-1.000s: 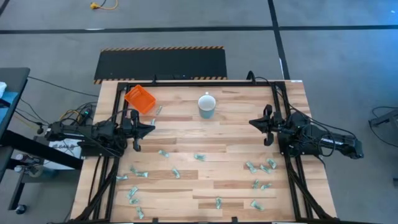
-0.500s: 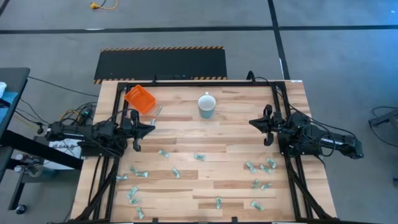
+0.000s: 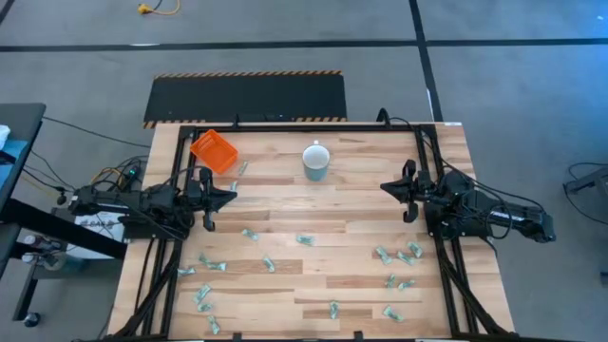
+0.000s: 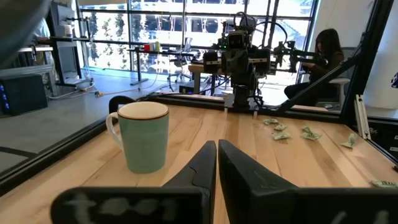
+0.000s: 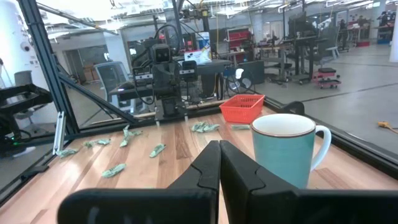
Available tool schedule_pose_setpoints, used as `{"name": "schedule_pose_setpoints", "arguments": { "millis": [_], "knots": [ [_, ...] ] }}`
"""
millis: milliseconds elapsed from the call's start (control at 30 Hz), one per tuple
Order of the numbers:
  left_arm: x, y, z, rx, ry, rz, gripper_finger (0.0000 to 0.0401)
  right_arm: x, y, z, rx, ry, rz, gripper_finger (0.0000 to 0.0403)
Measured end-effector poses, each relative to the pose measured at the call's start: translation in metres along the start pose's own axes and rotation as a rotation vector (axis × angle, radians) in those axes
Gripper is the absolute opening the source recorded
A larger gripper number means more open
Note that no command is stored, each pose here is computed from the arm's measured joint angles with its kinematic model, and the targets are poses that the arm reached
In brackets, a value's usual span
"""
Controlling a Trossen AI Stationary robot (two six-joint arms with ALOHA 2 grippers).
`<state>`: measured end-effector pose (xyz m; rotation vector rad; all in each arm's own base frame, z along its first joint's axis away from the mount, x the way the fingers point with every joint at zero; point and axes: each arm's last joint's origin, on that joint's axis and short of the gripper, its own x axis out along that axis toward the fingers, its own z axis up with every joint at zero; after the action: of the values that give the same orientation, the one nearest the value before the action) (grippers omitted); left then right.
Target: Pick and place items into bin
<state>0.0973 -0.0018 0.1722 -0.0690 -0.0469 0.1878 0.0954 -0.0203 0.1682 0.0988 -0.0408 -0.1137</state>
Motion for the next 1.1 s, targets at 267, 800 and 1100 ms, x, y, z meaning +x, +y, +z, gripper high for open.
{"name": "schedule_pose_setpoints", "arguments": {
  "millis": [267,800,1100],
  "knots": [
    [0.000,0.000,0.000,0.000,0.000,0.000,0.0006,0.000,0.000,0.000,0.000,0.000,0.000,0.0000],
    [0.000,0.000,0.000,-0.001,-0.002,0.000,0.0006,0.000,0.001,0.006,0.136,-0.062,0.008,0.0000],
    [0.000,-0.001,0.002,-0.228,-0.024,-0.018,0.0006,-0.002,-0.001,0.020,0.305,-0.214,-0.019,0.0000]
  ]
}}
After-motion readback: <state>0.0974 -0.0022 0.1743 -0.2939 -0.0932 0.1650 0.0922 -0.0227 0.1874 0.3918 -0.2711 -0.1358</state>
